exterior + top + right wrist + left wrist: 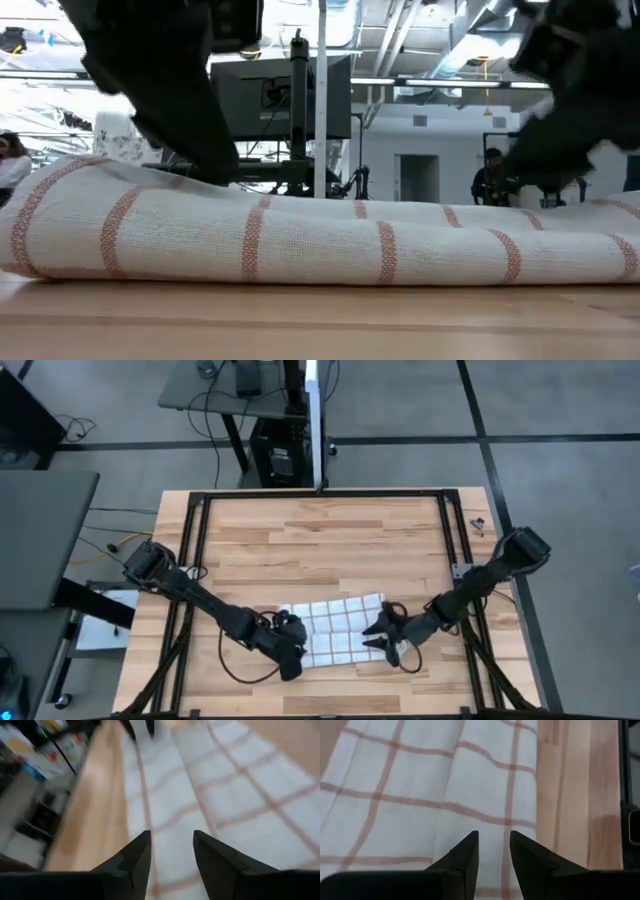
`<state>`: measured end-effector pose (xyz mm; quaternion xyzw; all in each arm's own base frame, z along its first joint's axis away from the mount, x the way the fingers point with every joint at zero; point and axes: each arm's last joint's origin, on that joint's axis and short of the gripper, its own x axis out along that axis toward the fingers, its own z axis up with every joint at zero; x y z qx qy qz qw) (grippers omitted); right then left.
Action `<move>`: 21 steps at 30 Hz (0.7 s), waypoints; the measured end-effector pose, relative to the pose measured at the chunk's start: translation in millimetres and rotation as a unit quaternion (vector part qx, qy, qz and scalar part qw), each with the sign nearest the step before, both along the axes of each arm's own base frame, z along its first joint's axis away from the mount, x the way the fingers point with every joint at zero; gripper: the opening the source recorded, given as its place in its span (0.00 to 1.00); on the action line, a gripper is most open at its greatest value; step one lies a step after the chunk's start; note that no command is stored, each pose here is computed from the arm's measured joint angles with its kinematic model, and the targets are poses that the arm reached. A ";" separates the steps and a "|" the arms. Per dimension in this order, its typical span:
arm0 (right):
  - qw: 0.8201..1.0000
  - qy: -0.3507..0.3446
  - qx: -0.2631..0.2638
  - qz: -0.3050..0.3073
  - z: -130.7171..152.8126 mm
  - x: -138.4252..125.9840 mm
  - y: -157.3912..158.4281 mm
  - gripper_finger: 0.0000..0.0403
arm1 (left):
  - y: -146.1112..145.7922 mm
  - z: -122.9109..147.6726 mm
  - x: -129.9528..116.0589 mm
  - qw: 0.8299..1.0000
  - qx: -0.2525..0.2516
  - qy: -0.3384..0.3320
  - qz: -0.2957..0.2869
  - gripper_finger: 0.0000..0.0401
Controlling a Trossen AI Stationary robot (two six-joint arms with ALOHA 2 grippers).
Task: Roll towel
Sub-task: Roll the white towel
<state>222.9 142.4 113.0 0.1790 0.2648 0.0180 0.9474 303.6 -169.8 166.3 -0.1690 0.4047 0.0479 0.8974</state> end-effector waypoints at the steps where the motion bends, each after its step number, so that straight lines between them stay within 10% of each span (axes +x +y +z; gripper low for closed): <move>1: 1.000 0.008 -0.005 0.000 -6.2 0.4 0.5 0.34 | 1.2 -4.2 -2.1 1.000 -0.002 0.001 0.003 0.23; 21: 0.998 -0.004 -0.056 0.025 -48.3 10.4 2.4 0.34 | -7.2 -51.2 -51.6 0.997 -0.064 0.021 0.044 0.23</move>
